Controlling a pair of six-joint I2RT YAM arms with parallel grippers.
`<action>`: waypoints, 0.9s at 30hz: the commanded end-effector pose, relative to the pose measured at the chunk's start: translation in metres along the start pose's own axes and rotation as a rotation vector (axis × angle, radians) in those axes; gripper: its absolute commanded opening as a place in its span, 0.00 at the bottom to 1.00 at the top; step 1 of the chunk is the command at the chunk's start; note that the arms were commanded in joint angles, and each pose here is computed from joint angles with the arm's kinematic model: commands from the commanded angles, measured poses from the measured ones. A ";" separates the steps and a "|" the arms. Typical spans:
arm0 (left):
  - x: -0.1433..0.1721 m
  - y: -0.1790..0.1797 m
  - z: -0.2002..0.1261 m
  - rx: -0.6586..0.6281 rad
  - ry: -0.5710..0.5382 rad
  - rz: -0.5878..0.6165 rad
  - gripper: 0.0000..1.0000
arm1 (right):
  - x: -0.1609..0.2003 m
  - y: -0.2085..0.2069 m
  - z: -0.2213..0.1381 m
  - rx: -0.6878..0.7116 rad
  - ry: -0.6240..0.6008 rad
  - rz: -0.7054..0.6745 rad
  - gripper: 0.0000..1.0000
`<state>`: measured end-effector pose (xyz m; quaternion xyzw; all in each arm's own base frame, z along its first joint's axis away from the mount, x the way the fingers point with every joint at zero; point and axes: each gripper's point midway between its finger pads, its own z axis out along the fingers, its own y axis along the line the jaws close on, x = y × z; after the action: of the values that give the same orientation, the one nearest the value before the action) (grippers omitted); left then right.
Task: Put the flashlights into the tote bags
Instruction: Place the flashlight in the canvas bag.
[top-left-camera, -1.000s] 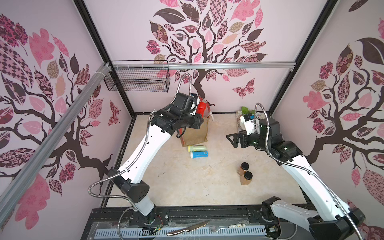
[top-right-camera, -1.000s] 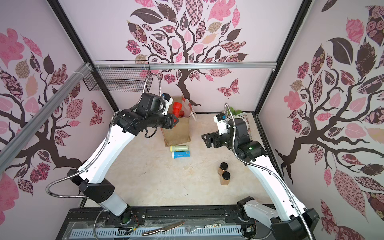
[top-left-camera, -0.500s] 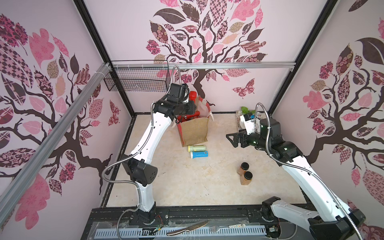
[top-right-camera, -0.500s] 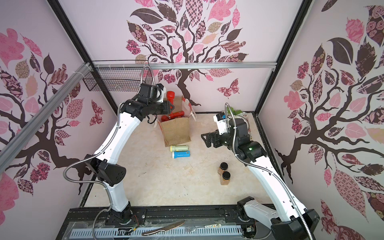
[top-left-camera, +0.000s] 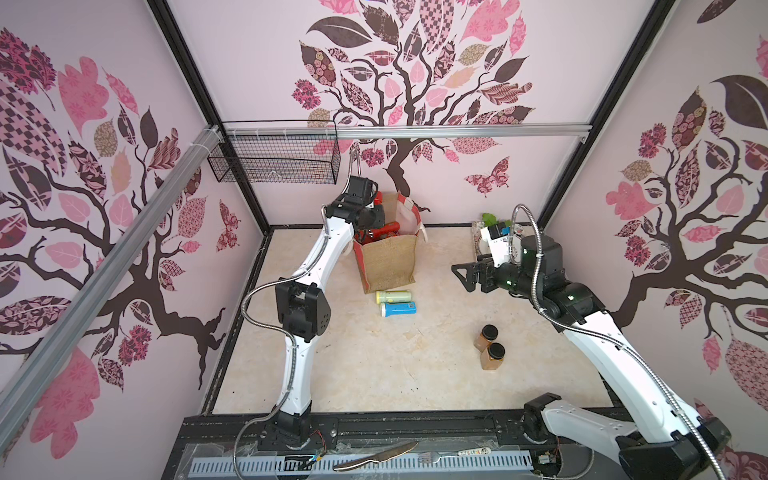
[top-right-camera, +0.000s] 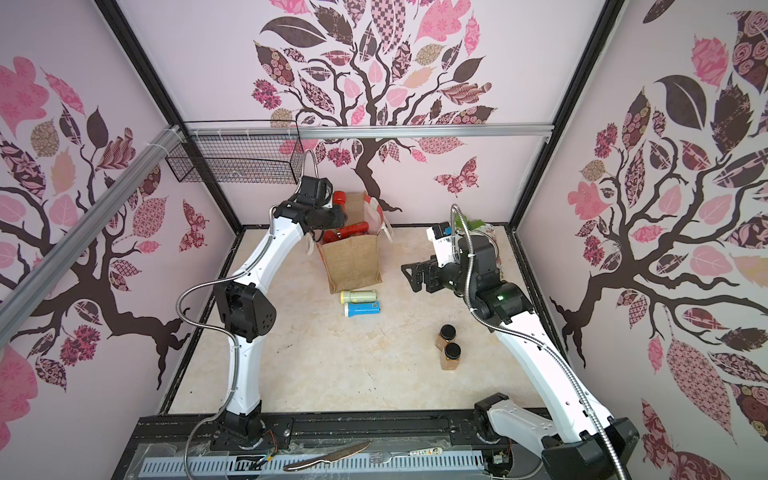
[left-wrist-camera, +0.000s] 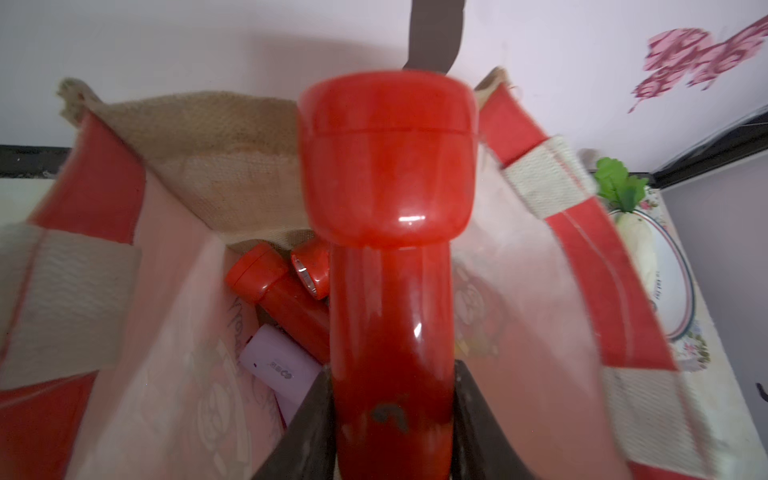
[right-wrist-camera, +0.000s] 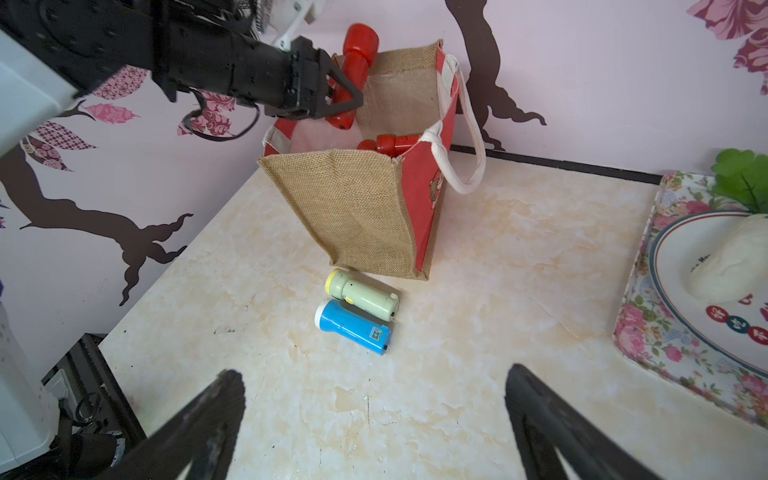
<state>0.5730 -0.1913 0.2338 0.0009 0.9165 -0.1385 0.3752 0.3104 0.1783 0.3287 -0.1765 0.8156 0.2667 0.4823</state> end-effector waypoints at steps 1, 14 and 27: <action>-0.027 -0.007 -0.003 0.011 -0.097 0.000 0.00 | -0.016 0.016 0.001 -0.059 -0.043 -0.063 1.00; -0.002 0.013 0.031 -0.061 -0.037 0.012 0.11 | -0.010 0.023 0.007 -0.062 -0.028 -0.083 1.00; -0.021 -0.001 -0.014 -0.007 -0.111 -0.012 0.80 | -0.018 0.024 0.002 -0.052 -0.041 -0.078 1.00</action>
<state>0.5829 -0.1863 0.2114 -0.0137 0.9169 -0.1194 0.3805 0.3037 0.1984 0.3299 -0.2111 0.8043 0.2754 0.4823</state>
